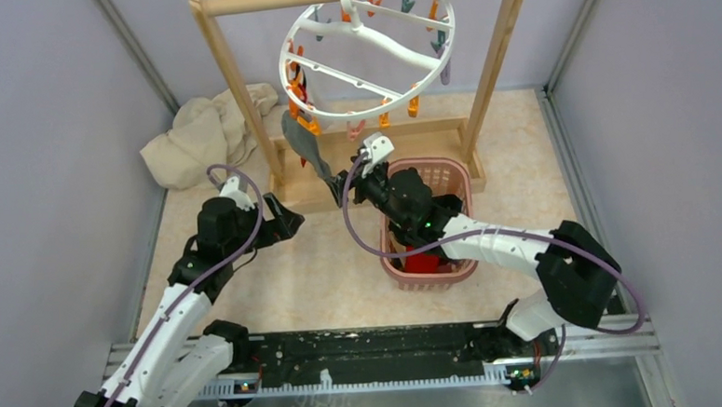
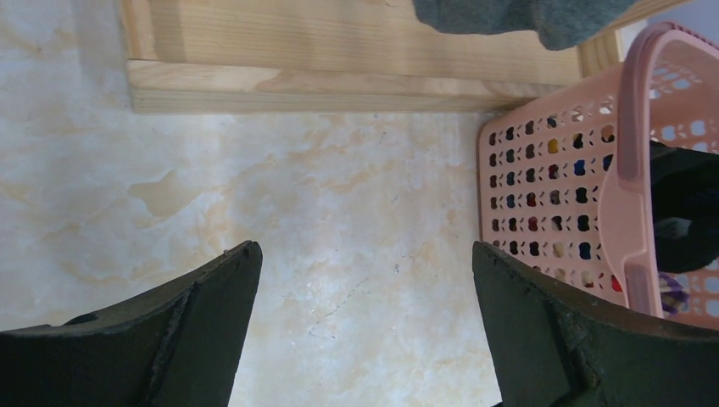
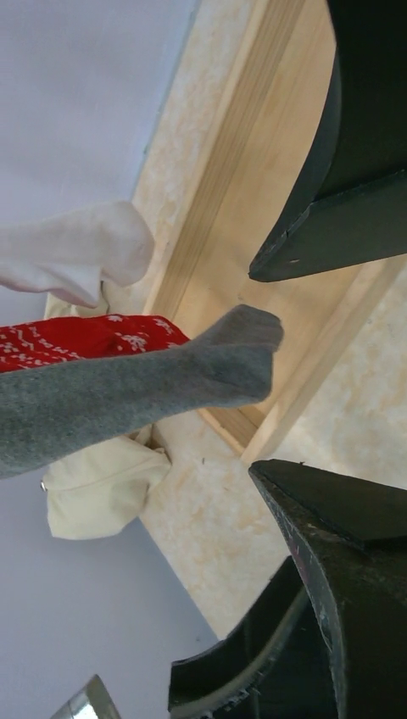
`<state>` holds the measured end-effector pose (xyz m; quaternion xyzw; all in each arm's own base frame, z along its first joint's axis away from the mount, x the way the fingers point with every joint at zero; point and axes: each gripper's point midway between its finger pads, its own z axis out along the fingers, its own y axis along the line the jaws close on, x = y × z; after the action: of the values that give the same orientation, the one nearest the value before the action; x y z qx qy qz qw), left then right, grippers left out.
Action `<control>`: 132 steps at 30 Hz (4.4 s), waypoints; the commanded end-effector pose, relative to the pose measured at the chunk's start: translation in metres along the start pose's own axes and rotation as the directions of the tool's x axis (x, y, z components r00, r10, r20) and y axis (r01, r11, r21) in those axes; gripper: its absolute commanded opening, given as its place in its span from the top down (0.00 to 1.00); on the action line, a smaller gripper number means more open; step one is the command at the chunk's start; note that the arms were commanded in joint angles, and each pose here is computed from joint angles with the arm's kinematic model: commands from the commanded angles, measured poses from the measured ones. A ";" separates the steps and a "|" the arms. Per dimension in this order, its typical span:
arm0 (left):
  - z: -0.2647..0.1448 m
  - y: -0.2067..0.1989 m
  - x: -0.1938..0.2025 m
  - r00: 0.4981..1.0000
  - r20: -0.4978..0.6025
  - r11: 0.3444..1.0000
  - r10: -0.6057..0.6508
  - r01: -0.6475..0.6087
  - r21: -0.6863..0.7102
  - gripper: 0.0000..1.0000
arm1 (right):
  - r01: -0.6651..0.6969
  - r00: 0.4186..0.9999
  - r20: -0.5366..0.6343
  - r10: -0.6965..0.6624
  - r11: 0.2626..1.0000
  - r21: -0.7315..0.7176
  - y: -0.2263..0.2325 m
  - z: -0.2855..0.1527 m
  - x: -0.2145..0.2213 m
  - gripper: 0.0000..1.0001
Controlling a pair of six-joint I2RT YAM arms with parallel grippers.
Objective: Remove the socks clipped to the hanger
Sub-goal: Remove the sock from the hanger.
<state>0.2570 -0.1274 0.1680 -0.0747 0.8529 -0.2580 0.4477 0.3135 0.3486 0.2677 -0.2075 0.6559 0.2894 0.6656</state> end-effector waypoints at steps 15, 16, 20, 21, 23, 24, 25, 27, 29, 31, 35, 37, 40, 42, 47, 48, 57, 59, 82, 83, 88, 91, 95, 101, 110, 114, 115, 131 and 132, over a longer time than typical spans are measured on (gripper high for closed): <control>-0.011 -0.022 -0.013 1.000 0.027 0.996 -0.012 0.009 0.091 0.01 | 0.000 0.991 0.133 0.004 1.000 -0.030 0.031 0.069 -0.012 0.23; -0.011 -0.022 -0.014 1.000 0.027 0.996 -0.010 0.008 0.090 0.01 | -0.003 0.991 0.132 0.005 1.000 -0.019 0.030 0.072 -0.010 0.23; -0.012 -0.022 -0.014 1.000 0.027 0.996 -0.009 0.007 0.090 0.01 | -0.017 0.992 0.128 0.010 0.998 0.056 0.019 0.083 -0.004 0.23; -0.013 -0.022 -0.013 1.000 0.025 0.996 -0.009 0.007 0.090 0.01 | -0.019 0.992 0.125 0.009 0.996 0.084 0.015 0.086 -0.003 0.24; -0.014 -0.022 -0.014 1.000 0.028 0.996 -0.008 0.006 0.092 0.01 | -0.021 0.993 0.117 0.006 0.991 0.133 0.007 0.090 0.002 0.25; -0.014 -0.023 -0.014 1.000 0.029 0.996 -0.008 0.005 0.092 0.01 | -0.023 0.993 0.117 0.005 0.988 0.155 0.003 0.092 0.003 0.26; -0.014 -0.023 -0.014 1.000 0.029 0.996 -0.008 0.005 0.094 0.01 | -0.024 0.993 0.115 0.004 0.985 0.172 0.000 0.093 0.004 0.27; -0.015 -0.024 -0.015 1.000 0.029 0.996 -0.007 0.004 0.095 0.01 | -0.022 0.995 0.102 0.001 0.979 0.202 -0.004 0.097 0.009 0.29; -0.016 -0.024 -0.015 1.000 0.031 0.996 -0.005 0.002 0.094 0.01 | -0.023 0.995 0.097 0.003 0.977 0.213 -0.005 0.101 0.013 0.33; -0.018 -0.024 -0.016 0.999 0.032 0.995 -0.004 0.000 0.096 0.01 | -0.023 0.996 0.088 0.004 0.977 0.212 -0.003 0.107 0.016 0.36; -0.021 -0.025 -0.018 0.999 0.039 0.995 0.000 -0.004 0.097 0.01 | -0.024 0.997 0.078 0.009 0.979 0.201 0.000 0.114 0.020 0.50; -0.022 -0.026 -0.018 0.999 0.040 0.995 0.000 -0.004 0.098 0.01 | -0.023 0.997 0.076 0.009 0.983 0.183 0.003 0.116 0.020 0.58; -0.023 -0.026 -0.018 0.999 0.041 0.995 0.000 -0.004 0.099 0.01 | -0.022 0.997 0.076 0.010 0.988 0.153 0.009 0.115 0.019 0.69; -0.023 -0.026 -0.018 0.999 0.042 0.995 0.001 -0.005 0.099 0.01 | -0.021 0.997 0.075 0.010 0.990 0.143 0.009 0.112 0.019 0.83; -0.024 -0.026 -0.018 0.999 0.047 0.995 0.003 -0.007 0.103 0.01 | -0.026 0.996 0.083 0.016 0.992 0.121 0.010 0.097 0.012 0.95; -0.023 -0.026 -0.018 0.999 0.046 0.995 0.004 -0.008 0.103 0.01 | -0.026 0.996 0.084 0.017 0.993 0.114 0.011 0.093 0.011 0.96; -0.024 -0.033 -0.019 0.998 0.052 0.989 0.027 -0.034 0.143 0.01 | -0.044 0.996 0.077 0.044 0.999 0.001 0.024 0.050 -0.006 0.97; -0.025 -0.036 -0.021 0.998 0.058 0.986 0.035 -0.044 0.162 0.01 | -0.045 0.997 0.063 0.047 0.998 -0.035 0.028 0.038 -0.007 0.97; -0.040 -0.087 -0.025 0.996 0.056 0.903 0.069 -0.087 0.421 0.01 | -0.041 0.996 -0.086 0.011 0.934 -0.354 0.067 -0.072 -0.041 0.97; -0.040 -0.089 -0.026 0.996 0.055 0.899 0.070 -0.086 0.429 0.01 | -0.042 0.996 -0.093 0.010 0.936 -0.350 0.066 -0.076 -0.039 0.97; -0.038 -0.097 -0.024 0.996 0.042 0.881 0.076 -0.087 0.465 0.01 | -0.041 0.994 -0.110 0.006 0.948 -0.316 0.055 -0.090 -0.036 0.97; -0.033 -0.103 -0.021 0.996 0.030 0.874 0.089 -0.093 0.477 0.01 | -0.043 0.995 -0.100 0.015 0.958 -0.285 0.044 -0.096 -0.040 0.98; -0.031 -0.116 -0.018 0.993 0.023 0.862 0.116 -0.112 0.495 0.01 | -0.073 0.995 -0.091 0.052 0.967 -0.243 0.022 -0.100 -0.047 0.99; -0.024 -0.136 -0.007 0.988 0.016 0.850 0.155 -0.142 0.507 0.01 | -0.076 0.994 -0.091 0.059 0.976 -0.205 0.000 -0.103 -0.055 1.00; -0.019 -0.153 0.004 0.983 0.005 0.830 0.183 -0.157 0.536 0.01 | -0.078 0.995 -0.079 0.063 0.977 -0.200 -0.004 -0.111 -0.068 1.00; -0.019 -0.158 0.006 0.981 0.006 0.822 0.192 -0.164 0.545 0.01 | -0.080 0.994 -0.084 0.065 0.978 -0.191 -0.008 -0.115 -0.071 1.00; -0.019 -0.159 0.007 0.981 0.004 0.819 0.195 -0.165 0.550 0.01 | -0.080 0.994 -0.084 0.065 0.978 -0.192 -0.008 -0.116 -0.071 1.00; -0.025 -0.179 0.014 0.977 0.014 0.764 0.212 -0.174 0.621 0.01 | -0.104 0.993 -0.074 0.089 0.970 -0.219 -0.004 -0.118 -0.078 1.00; -0.025 -0.180 0.014 0.977 0.013 0.763 0.212 -0.174 0.622 0.01 | -0.106 0.993 -0.074 0.092 0.970 -0.219 -0.004 -0.117 -0.078 1.00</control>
<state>0.2115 -0.2698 0.2369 0.1529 0.7649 -0.4594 0.4248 0.2326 0.2617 0.2943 -0.2657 0.6892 0.3639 0.5675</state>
